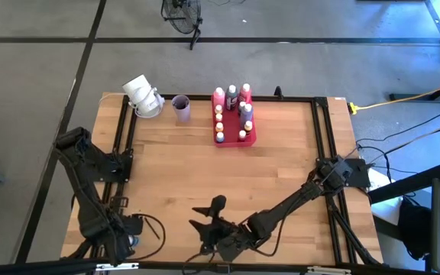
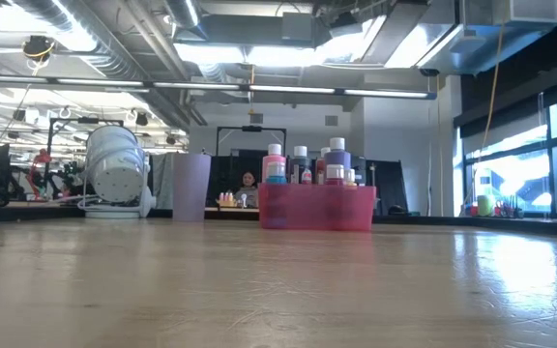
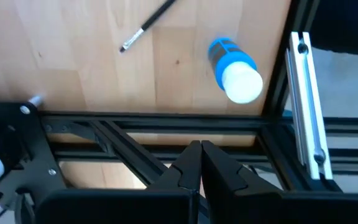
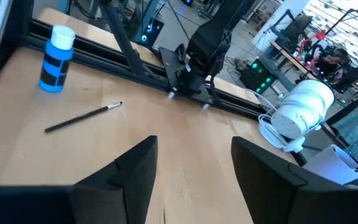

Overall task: Pick & Place Paint Supplies
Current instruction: Put the blue paint bottle into the red bin

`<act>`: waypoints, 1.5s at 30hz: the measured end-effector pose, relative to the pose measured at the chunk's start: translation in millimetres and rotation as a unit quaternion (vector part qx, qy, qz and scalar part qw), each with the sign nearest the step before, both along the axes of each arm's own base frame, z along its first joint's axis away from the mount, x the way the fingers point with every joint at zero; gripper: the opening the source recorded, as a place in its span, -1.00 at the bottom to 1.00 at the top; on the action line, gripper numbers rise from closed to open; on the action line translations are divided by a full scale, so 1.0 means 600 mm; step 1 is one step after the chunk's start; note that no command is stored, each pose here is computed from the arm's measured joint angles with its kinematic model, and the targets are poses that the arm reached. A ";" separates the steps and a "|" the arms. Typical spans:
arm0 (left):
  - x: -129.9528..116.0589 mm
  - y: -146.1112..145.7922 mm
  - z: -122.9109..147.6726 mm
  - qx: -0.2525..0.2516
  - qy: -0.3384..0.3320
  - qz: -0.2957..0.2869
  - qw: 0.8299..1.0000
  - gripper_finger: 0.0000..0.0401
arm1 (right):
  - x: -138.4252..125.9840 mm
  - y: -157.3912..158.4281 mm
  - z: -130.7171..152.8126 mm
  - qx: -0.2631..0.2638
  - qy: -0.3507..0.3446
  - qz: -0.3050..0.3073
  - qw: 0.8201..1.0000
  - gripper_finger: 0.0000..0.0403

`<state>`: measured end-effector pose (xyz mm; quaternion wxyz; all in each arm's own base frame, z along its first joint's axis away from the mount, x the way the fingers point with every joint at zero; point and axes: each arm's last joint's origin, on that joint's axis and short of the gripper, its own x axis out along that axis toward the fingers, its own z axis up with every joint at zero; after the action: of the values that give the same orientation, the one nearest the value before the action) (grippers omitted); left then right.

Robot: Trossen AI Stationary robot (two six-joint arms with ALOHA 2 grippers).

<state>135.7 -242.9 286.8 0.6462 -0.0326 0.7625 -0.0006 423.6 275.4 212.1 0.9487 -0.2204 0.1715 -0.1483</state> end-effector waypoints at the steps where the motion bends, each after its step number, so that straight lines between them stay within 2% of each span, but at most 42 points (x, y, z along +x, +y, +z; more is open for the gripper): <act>1: 0.000 0.000 0.000 0.001 -0.003 -0.002 1.000 -0.97 | 0.000 0.000 0.000 0.000 0.000 0.000 1.000 0.04; 14: 0.005 -0.002 -0.001 0.002 -0.033 -0.012 0.999 -0.95 | -0.001 0.000 -0.002 -0.013 0.009 0.003 1.000 0.04; 20: 0.005 -0.012 0.000 -0.026 -0.025 0.023 0.999 -0.78 | -0.004 0.005 -0.002 -0.010 0.009 0.006 1.000 0.04; 30: -0.013 -0.022 0.000 -0.015 -0.041 0.045 0.998 -0.42 | -0.007 0.010 -0.002 0.027 -0.002 0.007 1.000 0.04; 38: -0.025 -0.041 0.000 -0.029 -0.101 0.023 0.994 -0.21 | -0.014 0.020 -0.002 0.028 -0.002 0.016 0.999 0.04; 45: -0.038 -0.046 0.000 -0.013 -0.142 -0.001 0.990 -0.21 | -0.013 0.023 -0.003 0.040 0.008 0.045 0.998 0.04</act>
<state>112.9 -270.7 286.9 0.7471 -0.0399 0.6633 -0.0159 415.6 289.4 210.1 0.9610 -0.1911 0.1749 -0.0972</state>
